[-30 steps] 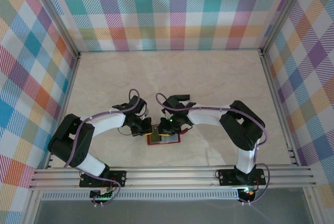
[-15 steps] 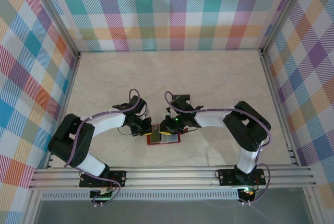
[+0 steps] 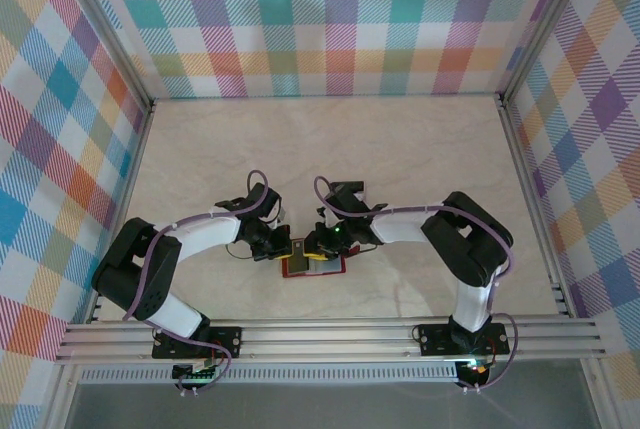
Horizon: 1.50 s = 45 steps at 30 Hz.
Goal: Take the credit cards out of the card holder
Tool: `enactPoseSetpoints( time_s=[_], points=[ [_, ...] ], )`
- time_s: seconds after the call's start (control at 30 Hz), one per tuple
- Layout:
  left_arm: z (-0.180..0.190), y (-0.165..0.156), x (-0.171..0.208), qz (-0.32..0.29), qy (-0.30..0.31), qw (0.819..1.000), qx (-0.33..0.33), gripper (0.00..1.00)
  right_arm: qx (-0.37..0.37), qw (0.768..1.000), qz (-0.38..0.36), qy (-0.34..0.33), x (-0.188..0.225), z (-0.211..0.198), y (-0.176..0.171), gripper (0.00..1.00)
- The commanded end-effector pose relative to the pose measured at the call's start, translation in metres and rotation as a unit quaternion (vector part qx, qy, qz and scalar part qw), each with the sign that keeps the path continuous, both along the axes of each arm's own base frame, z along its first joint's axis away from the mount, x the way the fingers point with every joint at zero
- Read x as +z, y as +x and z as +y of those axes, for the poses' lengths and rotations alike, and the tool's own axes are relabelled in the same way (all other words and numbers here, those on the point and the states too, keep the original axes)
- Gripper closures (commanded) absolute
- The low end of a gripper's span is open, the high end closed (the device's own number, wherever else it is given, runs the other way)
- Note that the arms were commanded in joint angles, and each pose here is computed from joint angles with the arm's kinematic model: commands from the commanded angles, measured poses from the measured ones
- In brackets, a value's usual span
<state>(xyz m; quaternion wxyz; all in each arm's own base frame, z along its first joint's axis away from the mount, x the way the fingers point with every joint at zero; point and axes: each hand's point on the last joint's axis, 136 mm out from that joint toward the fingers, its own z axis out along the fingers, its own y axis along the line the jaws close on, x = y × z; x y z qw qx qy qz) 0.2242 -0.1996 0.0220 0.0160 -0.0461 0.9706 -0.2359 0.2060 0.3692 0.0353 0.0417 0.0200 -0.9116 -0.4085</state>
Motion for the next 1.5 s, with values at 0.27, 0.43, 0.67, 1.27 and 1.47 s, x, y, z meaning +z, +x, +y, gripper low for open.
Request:
enactPoseSetpoints(
  time_s=[0.27,0.43,0.67,1.27,1.47],
  points=[
    [0.012,-0.008,-0.01,0.02,0.034,0.999,-0.001,1.0,-0.022,0.998,0.012,0.057,0.005,0.009,0.001,0.9],
    [0.013,-0.009,-0.011,0.02,0.037,0.999,-0.001,1.0,-0.027,0.998,0.007,0.058,0.007,0.006,0.002,0.84],
    [0.013,-0.008,-0.011,0.02,0.036,0.999,0.0,1.0,-0.041,0.997,0.001,0.071,0.016,0.006,0.005,0.87],
    [0.013,-0.007,-0.01,0.02,0.038,0.999,0.0,1.0,-0.055,0.996,-0.004,0.074,0.017,-0.001,0.005,0.88],
    [0.011,-0.006,-0.009,0.018,0.034,0.999,-0.002,1.0,-0.039,0.995,0.006,0.087,0.018,0.007,0.003,0.88]
  ],
)
